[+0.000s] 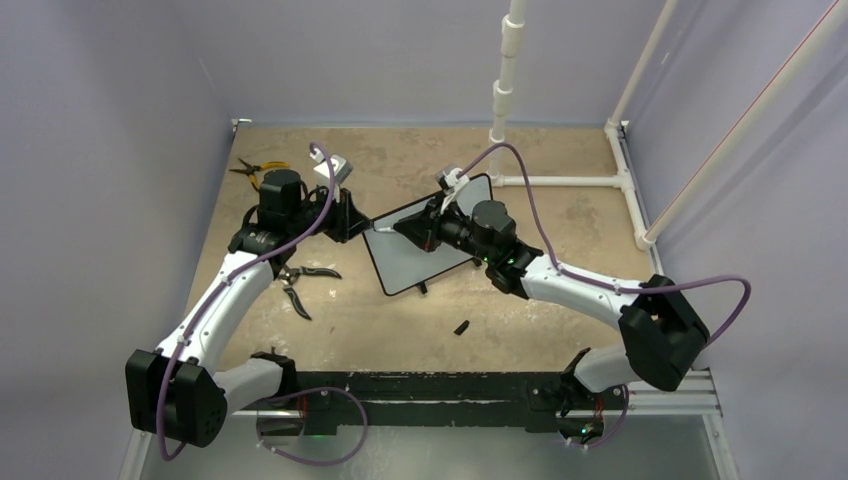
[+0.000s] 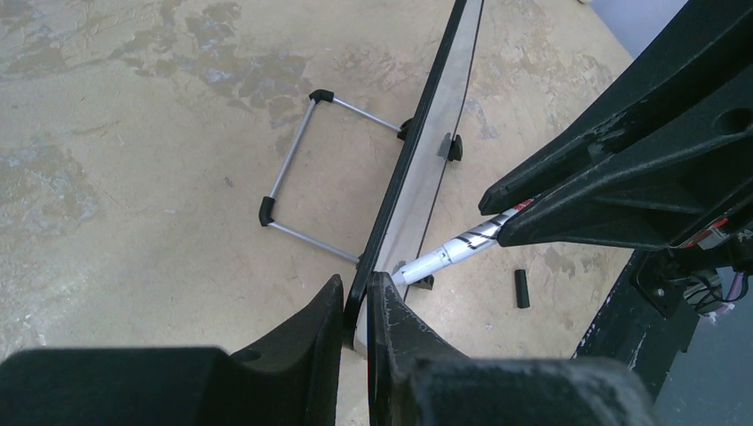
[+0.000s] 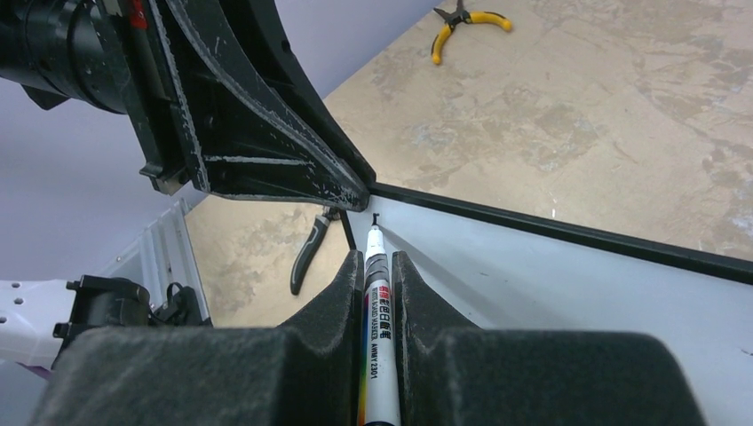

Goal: Write a sentence on the whiteboard

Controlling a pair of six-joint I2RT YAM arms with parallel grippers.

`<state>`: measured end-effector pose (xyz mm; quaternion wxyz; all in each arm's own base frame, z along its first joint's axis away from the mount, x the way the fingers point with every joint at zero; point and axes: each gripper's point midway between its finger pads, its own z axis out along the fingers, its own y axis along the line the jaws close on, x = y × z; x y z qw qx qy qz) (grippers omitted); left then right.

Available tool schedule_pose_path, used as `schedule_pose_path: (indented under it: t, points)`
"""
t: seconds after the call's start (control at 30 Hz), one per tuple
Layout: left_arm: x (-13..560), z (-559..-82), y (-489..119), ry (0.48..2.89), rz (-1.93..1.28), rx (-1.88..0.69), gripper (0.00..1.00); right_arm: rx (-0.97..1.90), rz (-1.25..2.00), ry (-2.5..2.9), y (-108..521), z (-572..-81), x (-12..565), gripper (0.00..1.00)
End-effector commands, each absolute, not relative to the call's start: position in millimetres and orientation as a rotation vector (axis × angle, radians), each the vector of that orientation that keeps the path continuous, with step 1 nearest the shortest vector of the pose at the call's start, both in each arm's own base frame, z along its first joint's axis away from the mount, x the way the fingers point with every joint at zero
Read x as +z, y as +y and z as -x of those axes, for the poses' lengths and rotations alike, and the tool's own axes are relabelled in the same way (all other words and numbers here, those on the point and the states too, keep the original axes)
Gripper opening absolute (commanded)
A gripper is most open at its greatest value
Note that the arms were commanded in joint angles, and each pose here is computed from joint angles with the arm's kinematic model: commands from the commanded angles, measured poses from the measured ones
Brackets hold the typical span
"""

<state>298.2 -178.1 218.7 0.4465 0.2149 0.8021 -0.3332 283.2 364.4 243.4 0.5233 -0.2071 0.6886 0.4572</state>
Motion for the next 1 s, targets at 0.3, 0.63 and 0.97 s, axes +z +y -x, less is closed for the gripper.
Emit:
schedule_pose_path:
  t: [0.3,0.63,0.97]
  points:
    - [229.5,-299.8,-176.9,1.928,-0.55,-0.815,0.04,1.087,0.492,1.702,360.7,-267.4,223.9,0.0]
    - [229.0,-299.6,-176.5,1.929,-0.549,-0.813,0.03,1.18,0.454,1.535,360.0,-260.0,274.4,0.0]
    - [229.7,-299.4,-176.7,1.926,-0.55,-0.814,0.01,1.152,0.396,1.533,363.3,-275.3,273.6,0.0]
